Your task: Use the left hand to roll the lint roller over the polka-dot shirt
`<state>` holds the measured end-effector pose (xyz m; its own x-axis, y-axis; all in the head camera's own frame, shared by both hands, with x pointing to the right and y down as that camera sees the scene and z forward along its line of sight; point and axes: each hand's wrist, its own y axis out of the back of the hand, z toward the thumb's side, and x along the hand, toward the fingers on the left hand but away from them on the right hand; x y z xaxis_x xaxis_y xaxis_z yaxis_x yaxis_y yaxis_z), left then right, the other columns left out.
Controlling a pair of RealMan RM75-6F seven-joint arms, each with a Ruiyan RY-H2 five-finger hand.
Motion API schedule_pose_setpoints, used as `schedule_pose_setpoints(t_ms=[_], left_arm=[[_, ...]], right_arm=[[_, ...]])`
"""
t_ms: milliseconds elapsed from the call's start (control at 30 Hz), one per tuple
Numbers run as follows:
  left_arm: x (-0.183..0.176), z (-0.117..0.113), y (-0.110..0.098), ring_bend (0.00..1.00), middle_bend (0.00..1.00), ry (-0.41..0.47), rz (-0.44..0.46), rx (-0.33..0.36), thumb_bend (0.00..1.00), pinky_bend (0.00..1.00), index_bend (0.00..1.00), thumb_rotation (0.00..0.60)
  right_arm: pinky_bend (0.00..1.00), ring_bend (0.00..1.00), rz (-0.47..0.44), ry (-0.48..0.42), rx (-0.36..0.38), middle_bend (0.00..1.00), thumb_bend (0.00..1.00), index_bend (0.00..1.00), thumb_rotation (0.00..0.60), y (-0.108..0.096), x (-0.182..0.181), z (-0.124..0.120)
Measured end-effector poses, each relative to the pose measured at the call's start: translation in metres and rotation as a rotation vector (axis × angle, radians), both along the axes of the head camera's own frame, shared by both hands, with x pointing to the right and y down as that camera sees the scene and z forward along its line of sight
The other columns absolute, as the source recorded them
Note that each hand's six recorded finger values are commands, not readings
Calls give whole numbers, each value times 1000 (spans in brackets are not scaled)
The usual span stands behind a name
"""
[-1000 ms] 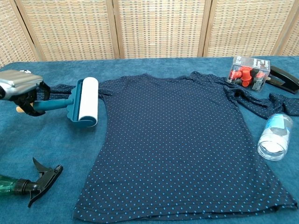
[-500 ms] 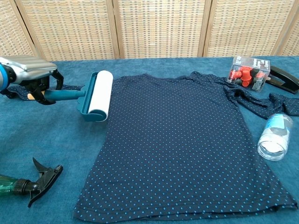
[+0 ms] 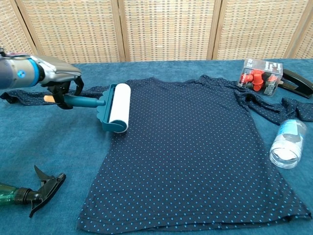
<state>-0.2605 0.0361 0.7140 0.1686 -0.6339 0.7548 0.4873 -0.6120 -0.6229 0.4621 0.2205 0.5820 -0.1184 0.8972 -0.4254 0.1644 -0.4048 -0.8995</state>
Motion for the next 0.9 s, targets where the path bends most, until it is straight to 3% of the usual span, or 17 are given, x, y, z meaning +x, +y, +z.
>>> schedule_pose_setpoints(t_ms=[333,900], left_arm=[[37,3,0,769,916,-88,84,-43,577,727,812,600],[97,5,6,769,917,-120,162,-36,579,727,811,600]], right_arm=[[0,0,10,-1,-8,0,79,0,600,-1,5,3],[0,0,17,-35,-26,0,79,0,600,-1,6,6]])
